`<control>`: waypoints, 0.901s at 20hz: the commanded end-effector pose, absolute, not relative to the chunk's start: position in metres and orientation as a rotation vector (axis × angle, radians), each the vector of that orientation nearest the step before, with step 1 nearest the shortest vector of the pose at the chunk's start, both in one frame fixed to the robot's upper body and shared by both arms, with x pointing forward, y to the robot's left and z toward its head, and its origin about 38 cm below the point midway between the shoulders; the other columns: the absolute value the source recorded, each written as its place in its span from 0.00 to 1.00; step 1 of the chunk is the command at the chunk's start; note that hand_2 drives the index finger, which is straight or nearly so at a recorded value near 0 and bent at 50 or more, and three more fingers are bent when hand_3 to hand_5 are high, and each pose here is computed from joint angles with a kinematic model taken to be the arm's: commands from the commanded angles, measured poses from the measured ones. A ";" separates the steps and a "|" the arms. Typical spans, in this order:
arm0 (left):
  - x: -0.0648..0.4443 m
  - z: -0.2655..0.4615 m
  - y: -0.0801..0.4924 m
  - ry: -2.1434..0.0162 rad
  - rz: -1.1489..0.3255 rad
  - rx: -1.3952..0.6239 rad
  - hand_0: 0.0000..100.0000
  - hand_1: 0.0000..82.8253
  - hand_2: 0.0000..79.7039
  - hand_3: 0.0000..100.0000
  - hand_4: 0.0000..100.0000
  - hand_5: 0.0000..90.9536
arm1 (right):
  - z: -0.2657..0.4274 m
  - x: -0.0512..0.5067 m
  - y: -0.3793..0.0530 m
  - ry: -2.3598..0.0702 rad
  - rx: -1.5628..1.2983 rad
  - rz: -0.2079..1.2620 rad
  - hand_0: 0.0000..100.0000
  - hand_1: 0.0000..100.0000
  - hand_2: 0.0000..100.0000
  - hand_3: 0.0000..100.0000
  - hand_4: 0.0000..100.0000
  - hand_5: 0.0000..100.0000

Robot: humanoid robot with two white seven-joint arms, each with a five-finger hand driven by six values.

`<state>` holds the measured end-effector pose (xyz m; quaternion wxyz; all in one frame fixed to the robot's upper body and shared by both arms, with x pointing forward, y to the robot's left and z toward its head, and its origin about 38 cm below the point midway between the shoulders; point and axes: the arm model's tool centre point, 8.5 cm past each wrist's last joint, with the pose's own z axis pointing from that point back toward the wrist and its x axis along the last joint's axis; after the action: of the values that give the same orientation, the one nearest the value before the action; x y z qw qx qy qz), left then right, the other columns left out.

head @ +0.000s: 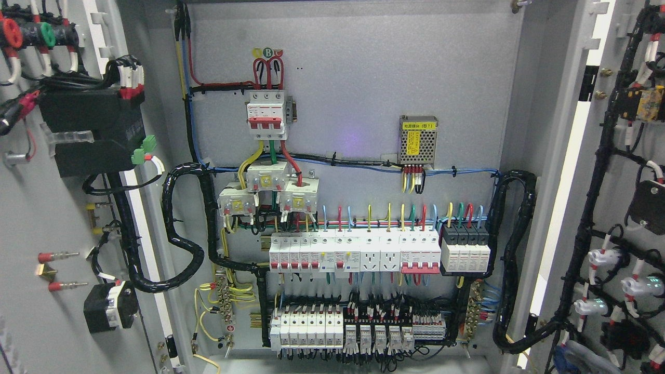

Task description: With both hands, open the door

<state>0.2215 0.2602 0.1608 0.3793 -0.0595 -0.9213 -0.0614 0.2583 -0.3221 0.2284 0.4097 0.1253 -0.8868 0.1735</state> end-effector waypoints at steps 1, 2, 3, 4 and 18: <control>0.191 0.187 0.294 -2.687 -0.152 0.013 0.00 0.00 0.00 0.00 0.03 0.00 | 0.230 0.257 -0.329 -2.232 0.292 0.435 0.23 0.00 0.00 0.00 0.00 0.00; 0.190 0.187 0.297 -2.687 -0.152 0.027 0.00 0.00 0.00 0.00 0.03 0.00 | 0.230 0.257 -0.330 -2.232 0.289 0.435 0.23 0.00 0.00 0.00 0.00 0.00; 0.189 0.187 0.301 -2.684 -0.143 0.041 0.00 0.00 0.00 0.00 0.03 0.00 | 0.231 0.257 -0.331 -2.233 0.284 0.435 0.23 0.00 0.00 0.00 0.00 0.00; 0.187 0.187 0.305 -2.681 -0.129 0.051 0.00 0.00 0.00 0.00 0.03 0.00 | 0.231 0.257 -0.331 -2.234 0.283 0.437 0.23 0.00 0.00 0.00 0.00 0.00; 0.188 0.185 0.373 -2.620 -0.074 0.175 0.00 0.00 0.00 0.00 0.03 0.00 | 0.231 0.249 -0.346 -2.231 0.259 0.381 0.23 0.00 0.00 0.00 0.00 0.00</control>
<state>0.2135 0.3299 0.1665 0.3824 -0.0071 -0.9239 -0.0087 0.2515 -0.3368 0.2275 0.4186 0.1128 -0.8869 0.1594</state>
